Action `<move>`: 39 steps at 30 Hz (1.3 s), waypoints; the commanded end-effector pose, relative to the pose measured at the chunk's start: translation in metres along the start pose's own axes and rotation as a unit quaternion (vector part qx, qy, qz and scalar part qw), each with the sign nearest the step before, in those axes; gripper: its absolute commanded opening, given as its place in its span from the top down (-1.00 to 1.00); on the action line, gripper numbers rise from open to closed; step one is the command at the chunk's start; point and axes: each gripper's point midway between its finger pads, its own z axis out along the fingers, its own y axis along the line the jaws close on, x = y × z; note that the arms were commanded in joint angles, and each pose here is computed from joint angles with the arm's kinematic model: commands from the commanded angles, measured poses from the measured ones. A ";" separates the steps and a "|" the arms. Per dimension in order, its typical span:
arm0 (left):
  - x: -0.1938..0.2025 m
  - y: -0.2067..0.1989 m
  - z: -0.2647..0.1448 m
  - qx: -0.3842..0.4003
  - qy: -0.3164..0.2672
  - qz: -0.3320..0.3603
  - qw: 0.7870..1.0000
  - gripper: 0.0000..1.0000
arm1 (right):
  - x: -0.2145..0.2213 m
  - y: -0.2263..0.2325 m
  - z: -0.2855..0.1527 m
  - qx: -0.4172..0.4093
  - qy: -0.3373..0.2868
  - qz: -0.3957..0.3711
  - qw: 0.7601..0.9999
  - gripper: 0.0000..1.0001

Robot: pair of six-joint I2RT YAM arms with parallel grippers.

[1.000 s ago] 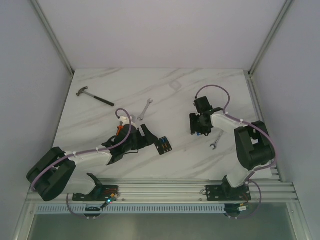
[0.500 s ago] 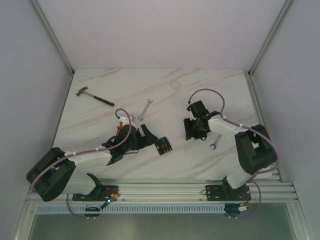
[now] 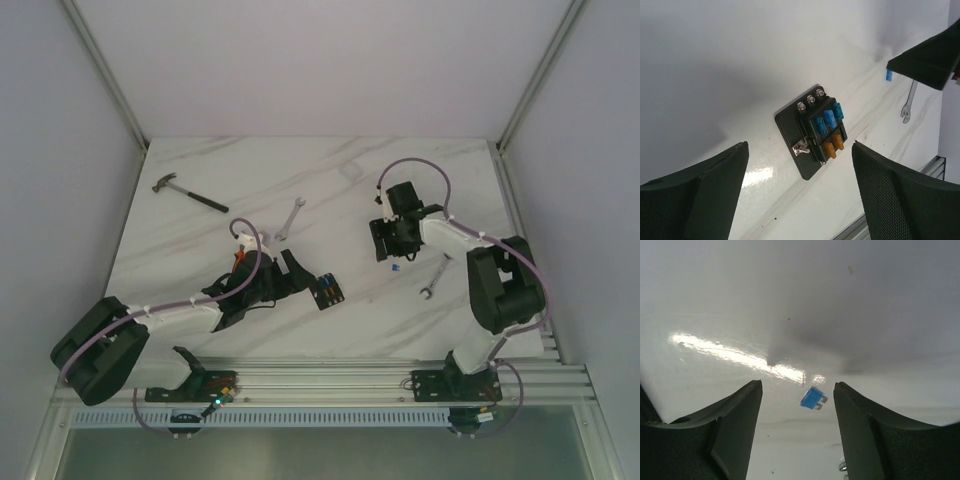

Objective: Snap on the fuse box
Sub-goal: Pick up the fuse from the center of the board.

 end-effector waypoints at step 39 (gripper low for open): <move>-0.003 0.001 0.000 -0.002 -0.004 0.006 1.000 -1.00 | 0.063 0.006 0.012 0.068 0.100 0.004 0.993 0.14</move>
